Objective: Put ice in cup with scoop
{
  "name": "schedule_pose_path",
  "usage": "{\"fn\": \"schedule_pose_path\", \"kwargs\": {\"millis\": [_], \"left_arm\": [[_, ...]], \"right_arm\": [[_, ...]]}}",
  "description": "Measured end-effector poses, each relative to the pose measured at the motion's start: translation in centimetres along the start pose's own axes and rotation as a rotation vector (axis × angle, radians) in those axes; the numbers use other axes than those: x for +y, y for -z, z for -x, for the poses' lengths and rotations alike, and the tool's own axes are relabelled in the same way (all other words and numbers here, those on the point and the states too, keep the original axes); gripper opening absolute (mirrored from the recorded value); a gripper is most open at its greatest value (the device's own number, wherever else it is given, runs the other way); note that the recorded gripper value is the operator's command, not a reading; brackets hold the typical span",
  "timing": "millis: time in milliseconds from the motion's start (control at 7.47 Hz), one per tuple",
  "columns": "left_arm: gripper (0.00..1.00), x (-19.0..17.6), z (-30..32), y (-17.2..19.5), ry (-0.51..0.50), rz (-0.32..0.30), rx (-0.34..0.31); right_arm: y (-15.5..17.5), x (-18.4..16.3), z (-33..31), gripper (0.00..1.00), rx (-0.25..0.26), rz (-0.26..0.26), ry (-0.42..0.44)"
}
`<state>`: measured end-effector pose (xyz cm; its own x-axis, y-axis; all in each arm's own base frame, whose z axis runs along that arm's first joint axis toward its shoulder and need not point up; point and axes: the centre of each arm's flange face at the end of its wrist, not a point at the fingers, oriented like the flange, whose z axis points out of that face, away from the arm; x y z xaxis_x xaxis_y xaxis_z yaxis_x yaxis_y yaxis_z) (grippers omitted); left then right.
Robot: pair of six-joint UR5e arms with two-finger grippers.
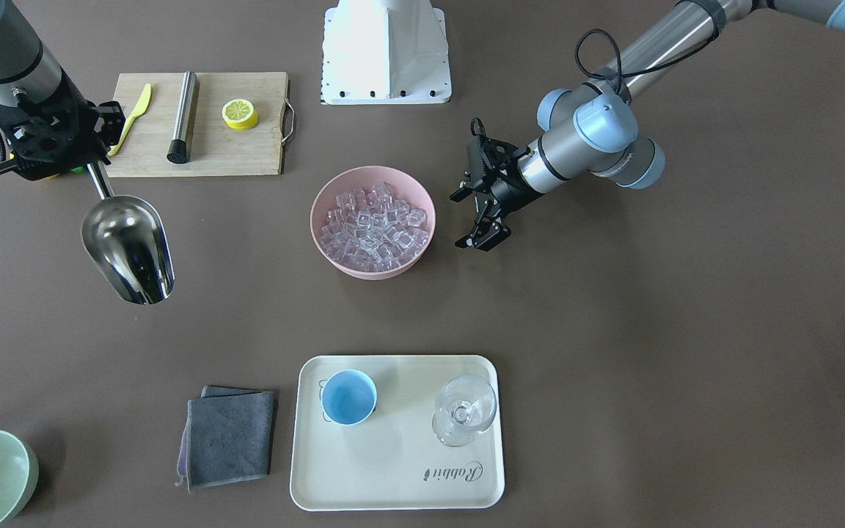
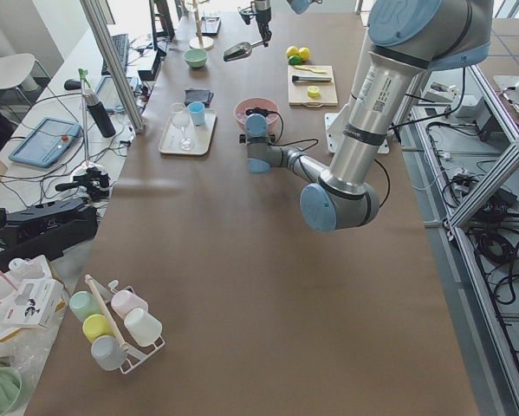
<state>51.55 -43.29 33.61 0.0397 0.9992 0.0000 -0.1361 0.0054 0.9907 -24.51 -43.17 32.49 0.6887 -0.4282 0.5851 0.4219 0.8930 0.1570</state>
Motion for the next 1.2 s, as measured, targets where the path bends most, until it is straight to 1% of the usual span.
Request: {"fn": "schedule_pose_path", "kwargs": {"millis": [134, 268, 535, 669, 803, 937, 1204], "left_arm": [[0.98, -0.4, -0.2, -0.5, -0.003, -0.003, -0.008], [0.98, -1.3, -0.3, -1.2, -0.009, -0.009, -0.027], [0.98, -2.2, -0.4, -1.8, 0.001, -0.019, -0.051], [0.98, -2.4, -0.5, -1.8, 0.017, -0.022, -0.051], [0.98, -2.3, -0.5, -1.8, 0.025, -0.024, -0.051], [0.98, -2.2, -0.5, -1.7, 0.028, -0.026, -0.051], [0.98, -2.3, -0.5, -1.7, 0.028, -0.027, -0.053]], "right_arm": [[1.5, 0.0, 1.1, 0.00, 0.006, 0.054, 0.044], [2.8, 0.0, 1.9, 0.00, 0.014, 0.083, 0.076], [5.3, -0.4, 4.9, 0.00, 0.028, 0.147, 0.108], [6.7, -1.4, 7.0, 0.00, 0.031, 0.194, 0.150], [7.7, -2.9, 9.4, 0.00, 0.028, 0.238, 0.213], [7.9, -3.9, 12.2, 0.00, 0.031, 0.266, 0.274], [7.2, -4.5, 16.9, 0.00, 0.049, 0.305, 0.390]]}}
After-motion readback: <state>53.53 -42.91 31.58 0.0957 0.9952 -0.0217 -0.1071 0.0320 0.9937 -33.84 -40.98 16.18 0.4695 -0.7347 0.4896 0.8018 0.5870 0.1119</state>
